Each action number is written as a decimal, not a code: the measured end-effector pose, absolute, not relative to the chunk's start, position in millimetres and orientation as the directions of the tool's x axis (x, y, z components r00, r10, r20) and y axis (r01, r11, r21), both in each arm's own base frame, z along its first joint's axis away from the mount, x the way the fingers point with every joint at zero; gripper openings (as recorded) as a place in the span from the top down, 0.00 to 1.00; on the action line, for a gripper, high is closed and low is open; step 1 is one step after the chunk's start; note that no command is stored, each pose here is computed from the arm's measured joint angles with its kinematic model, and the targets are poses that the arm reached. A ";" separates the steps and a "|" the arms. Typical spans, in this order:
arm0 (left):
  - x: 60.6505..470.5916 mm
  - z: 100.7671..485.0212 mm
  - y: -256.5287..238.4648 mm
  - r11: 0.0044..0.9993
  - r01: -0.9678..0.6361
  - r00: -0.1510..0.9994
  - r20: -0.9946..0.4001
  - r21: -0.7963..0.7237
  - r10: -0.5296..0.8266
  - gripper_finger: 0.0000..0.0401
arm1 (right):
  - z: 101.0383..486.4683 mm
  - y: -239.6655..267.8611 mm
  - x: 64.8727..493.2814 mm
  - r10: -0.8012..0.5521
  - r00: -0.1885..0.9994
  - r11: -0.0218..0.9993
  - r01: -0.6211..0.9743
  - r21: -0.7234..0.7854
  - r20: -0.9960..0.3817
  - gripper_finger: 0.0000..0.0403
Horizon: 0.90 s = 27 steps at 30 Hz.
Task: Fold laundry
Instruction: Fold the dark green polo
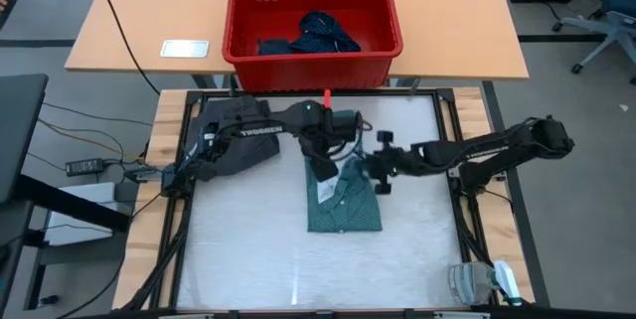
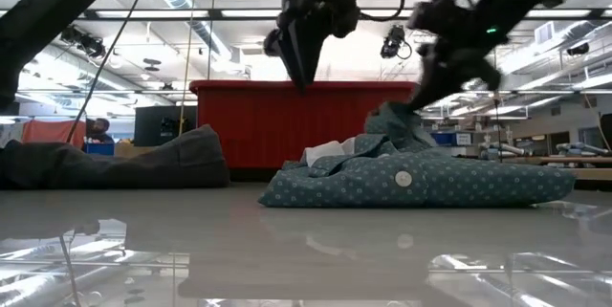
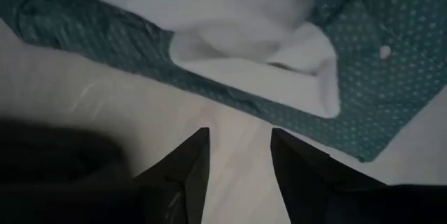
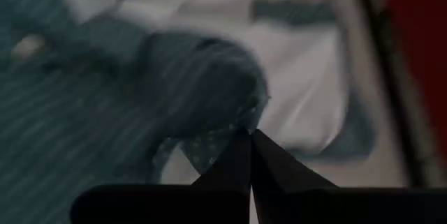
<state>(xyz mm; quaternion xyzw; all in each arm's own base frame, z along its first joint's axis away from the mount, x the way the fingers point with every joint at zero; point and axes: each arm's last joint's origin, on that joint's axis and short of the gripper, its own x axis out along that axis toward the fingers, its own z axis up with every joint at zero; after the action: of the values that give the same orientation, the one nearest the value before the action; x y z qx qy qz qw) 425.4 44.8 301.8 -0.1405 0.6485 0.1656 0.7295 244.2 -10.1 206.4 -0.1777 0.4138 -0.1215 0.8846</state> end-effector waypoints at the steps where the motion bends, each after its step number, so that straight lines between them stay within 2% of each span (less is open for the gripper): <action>1: 425.2 302.9 37.4 0.904 -0.427 0.104 -0.993 0.012 0.062 0.61 | 207.5 -17.1 248.4 -0.368 0.649 0.898 0.064 -0.435 -0.665 0.99; 9: 414.9 323.3 -20.9 0.886 -0.464 0.155 -0.986 -0.019 0.060 0.61 | 179.3 -73.0 284.3 -0.385 0.726 0.856 0.051 -0.514 -0.570 0.97; 13: 410.8 327.5 -42.4 0.882 -0.471 0.169 -0.983 -0.018 0.070 0.61 | 153.3 -95.5 292.3 -0.430 0.653 0.875 0.129 -0.467 -0.624 0.87; 16: 409.5 327.9 -53.5 0.889 -0.457 0.173 -0.983 -0.021 0.066 0.61 | 148.8 -103.7 290.4 -0.435 0.585 0.897 0.216 -0.385 -0.685 0.75; 19: 409.2 328.1 -54.7 0.890 -0.455 0.175 -0.982 -0.013 0.075 0.61 | 163.3 -106.9 286.6 -0.417 0.576 0.909 0.273 -0.315 -0.703 0.62; 24: 410.1 328.2 -52.6 0.920 -0.390 0.184 -0.977 0.026 0.106 0.61 | 217.3 -105.1 277.6 -0.467 0.637 0.884 0.348 -0.312 -0.613 0.46; 27: 423.1 320.8 -57.3 0.956 -0.293 0.292 -0.949 0.030 0.119 0.61 | 242.6 -99.4 267.1 -0.415 0.697 0.907 0.365 -0.208 -0.585 0.42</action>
<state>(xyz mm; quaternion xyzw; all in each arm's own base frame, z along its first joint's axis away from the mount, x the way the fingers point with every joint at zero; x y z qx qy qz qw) 423.1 -57.3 320.8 -0.0746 0.5809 0.1287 0.8003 267.1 -99.4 242.6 -0.0380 0.3263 -0.2119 0.9204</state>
